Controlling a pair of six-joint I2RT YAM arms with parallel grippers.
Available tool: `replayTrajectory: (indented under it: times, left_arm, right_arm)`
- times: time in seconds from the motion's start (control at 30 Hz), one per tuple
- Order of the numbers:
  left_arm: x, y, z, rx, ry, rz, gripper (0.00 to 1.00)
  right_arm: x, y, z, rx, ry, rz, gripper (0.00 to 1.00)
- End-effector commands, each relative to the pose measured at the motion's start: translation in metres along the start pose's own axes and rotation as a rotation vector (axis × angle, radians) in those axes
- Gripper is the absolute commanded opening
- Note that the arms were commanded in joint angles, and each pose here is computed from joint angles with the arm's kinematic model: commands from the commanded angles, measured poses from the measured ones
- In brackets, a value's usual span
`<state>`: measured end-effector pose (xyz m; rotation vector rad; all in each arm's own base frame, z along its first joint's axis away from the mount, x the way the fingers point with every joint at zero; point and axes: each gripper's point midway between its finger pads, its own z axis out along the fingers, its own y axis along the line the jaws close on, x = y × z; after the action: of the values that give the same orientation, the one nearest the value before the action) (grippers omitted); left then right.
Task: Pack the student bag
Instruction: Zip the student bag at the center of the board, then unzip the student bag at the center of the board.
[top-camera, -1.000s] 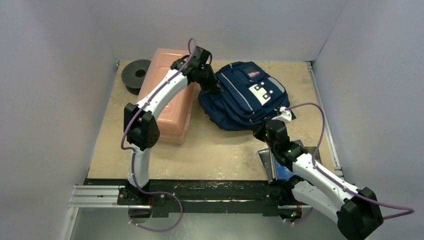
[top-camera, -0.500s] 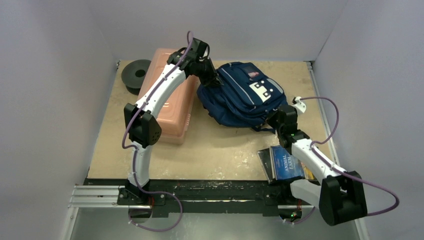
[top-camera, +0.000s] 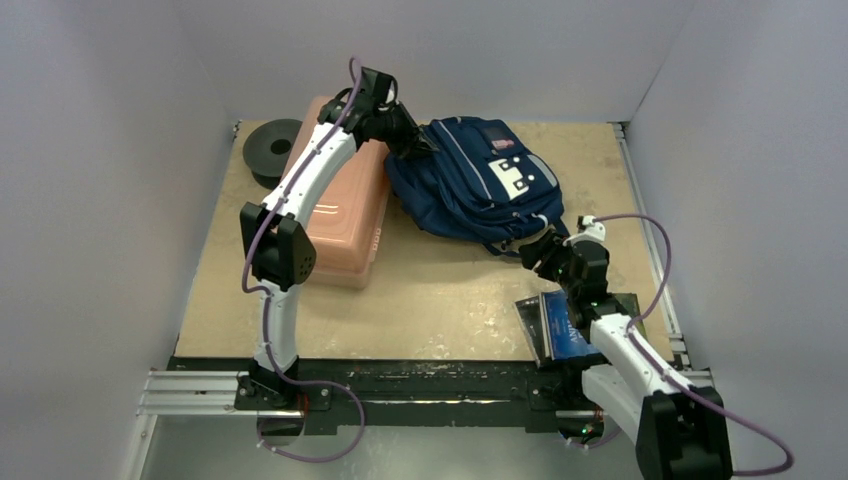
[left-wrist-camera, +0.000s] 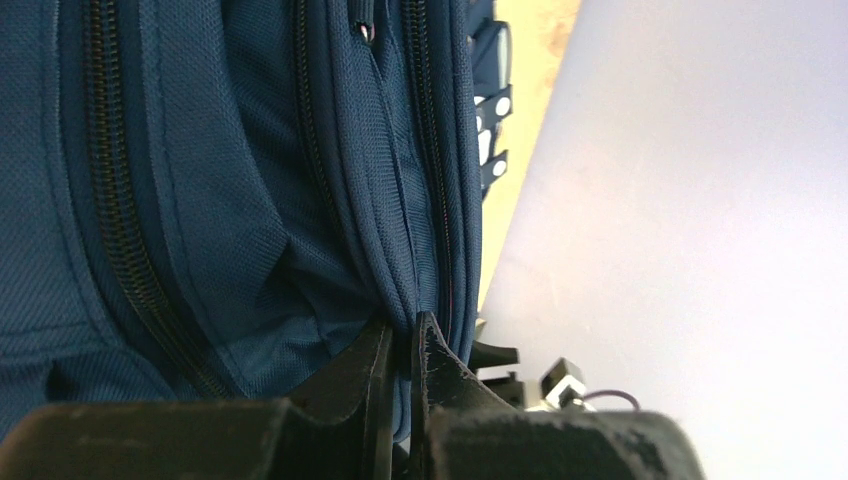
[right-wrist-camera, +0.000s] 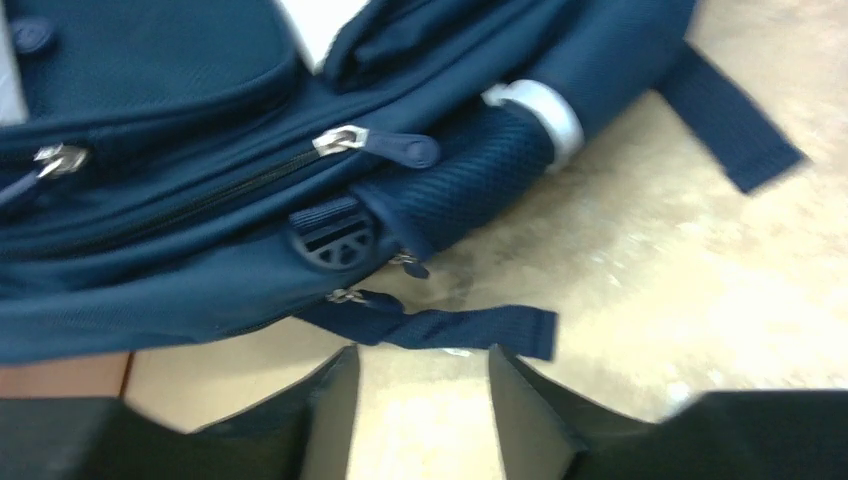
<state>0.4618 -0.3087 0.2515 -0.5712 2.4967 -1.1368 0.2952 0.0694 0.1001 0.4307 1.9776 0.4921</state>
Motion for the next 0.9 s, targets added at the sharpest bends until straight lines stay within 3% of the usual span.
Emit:
replayTrajectory:
  times: [0.0, 0.03, 0.1, 0.23, 0.43, 0.57, 0.87]
  left_arm:
    - [-0.013, -0.088, -0.054, 0.31, -0.043, 0.049, 0.0]
    - [-0.013, -0.089, -0.054, 0.317, -0.035, 0.043, 0.0]
    - [-0.013, -0.092, -0.055, 0.327, -0.033, 0.039, 0.0]
    - [-0.011, -0.095, -0.058, 0.342, -0.022, 0.044, 0.0]
    - [-0.01, -0.097, -0.06, 0.353, -0.013, 0.044, 0.0]
    - [-0.008, -0.098, -0.062, 0.358, 0.0, 0.046, 0.0]
    - [-0.005, -0.098, -0.059, 0.365, 0.027, 0.036, 0.0]
  right_arm:
    - [-0.02, 0.052, 0.01, -0.295, -0.071, -0.126, 0.44]
    - [-0.014, 0.058, 0.011, -0.345, -0.046, -0.15, 0.36]
    - [-0.004, 0.067, 0.013, -0.426, -0.028, -0.172, 0.32]
    - [-0.001, 0.069, 0.022, -0.444, -0.01, -0.184, 0.46]
    - [0.003, 0.065, 0.034, -0.437, -0.005, -0.181, 0.52]
    - [0.004, 0.062, 0.043, -0.428, -0.014, -0.173, 0.62]
    - [-0.004, 0.071, 0.052, -0.474, -0.061, -0.2, 0.61]
